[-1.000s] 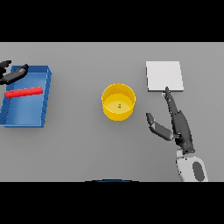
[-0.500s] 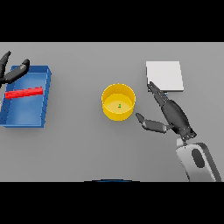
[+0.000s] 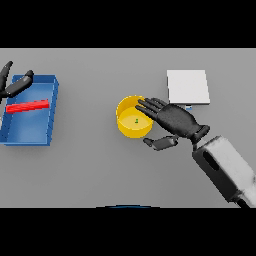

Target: Pick up the red beaker and tilt it to pour out 1 green nut into yellow bowl. Pick up the yellow bowl and place it on the metallic measuring scale.

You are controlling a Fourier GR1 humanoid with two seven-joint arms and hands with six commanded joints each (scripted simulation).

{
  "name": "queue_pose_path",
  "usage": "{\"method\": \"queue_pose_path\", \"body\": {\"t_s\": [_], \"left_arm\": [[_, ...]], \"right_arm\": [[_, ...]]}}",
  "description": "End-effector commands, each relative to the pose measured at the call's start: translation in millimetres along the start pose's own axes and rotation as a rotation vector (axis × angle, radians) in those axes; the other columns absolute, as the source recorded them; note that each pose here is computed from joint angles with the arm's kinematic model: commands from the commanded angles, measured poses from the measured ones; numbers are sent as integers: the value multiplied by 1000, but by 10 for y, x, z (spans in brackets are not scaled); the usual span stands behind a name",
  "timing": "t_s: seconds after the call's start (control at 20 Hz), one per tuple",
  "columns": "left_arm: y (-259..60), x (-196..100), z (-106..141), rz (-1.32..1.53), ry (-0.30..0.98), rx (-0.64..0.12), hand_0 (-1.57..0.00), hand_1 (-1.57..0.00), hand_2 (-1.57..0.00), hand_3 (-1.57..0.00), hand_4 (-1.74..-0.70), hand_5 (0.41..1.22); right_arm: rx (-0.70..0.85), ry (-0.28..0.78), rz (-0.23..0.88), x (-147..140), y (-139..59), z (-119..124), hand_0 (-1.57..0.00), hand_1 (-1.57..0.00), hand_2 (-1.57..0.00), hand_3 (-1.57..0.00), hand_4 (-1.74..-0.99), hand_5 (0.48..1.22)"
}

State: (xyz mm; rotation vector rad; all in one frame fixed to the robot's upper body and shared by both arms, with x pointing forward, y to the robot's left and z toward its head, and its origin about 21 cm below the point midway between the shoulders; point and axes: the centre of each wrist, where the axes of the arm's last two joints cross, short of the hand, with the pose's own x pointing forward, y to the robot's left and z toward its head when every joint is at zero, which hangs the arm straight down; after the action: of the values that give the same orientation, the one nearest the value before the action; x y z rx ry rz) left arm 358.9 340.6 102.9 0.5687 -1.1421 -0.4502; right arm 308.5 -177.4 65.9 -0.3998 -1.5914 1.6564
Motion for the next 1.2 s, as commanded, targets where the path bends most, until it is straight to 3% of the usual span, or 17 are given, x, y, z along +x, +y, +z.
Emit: {"method": "queue_pose_path", "body": {"t_s": [0.0,0.5,0.9,1.05,1.1,1.15], "left_arm": [[8,-33,-3,-5,8,4,0,0,0,0,-805,691],[23,-22,-9,2,2,0,1,1,1,1,-806,700],[59,-83,-29,-22,16,-3,1,1,1,1,-792,708],[52,-45,-37,-19,8,-2,1,1,1,1,-789,714],[71,-42,-22,-17,1,-3,1,1,1,1,-791,712],[59,-58,-27,-20,2,-3,1,1,1,1,-791,711]], "right_arm": [[28,-11,29,-25,-12,-57,1,1,1,1,-1161,643],[293,-89,173,24,-13,-515,1,1,1,1,-1162,667],[412,-43,219,11,109,-762,1,1,1,-12,-1188,693],[423,-41,209,24,111,-769,1,-15,-37,-77,-1234,770],[418,-43,214,38,131,-783,-48,-60,-88,-130,-1261,809],[412,-53,216,46,97,-804,-193,-183,-189,-215,-1309,891]]}}
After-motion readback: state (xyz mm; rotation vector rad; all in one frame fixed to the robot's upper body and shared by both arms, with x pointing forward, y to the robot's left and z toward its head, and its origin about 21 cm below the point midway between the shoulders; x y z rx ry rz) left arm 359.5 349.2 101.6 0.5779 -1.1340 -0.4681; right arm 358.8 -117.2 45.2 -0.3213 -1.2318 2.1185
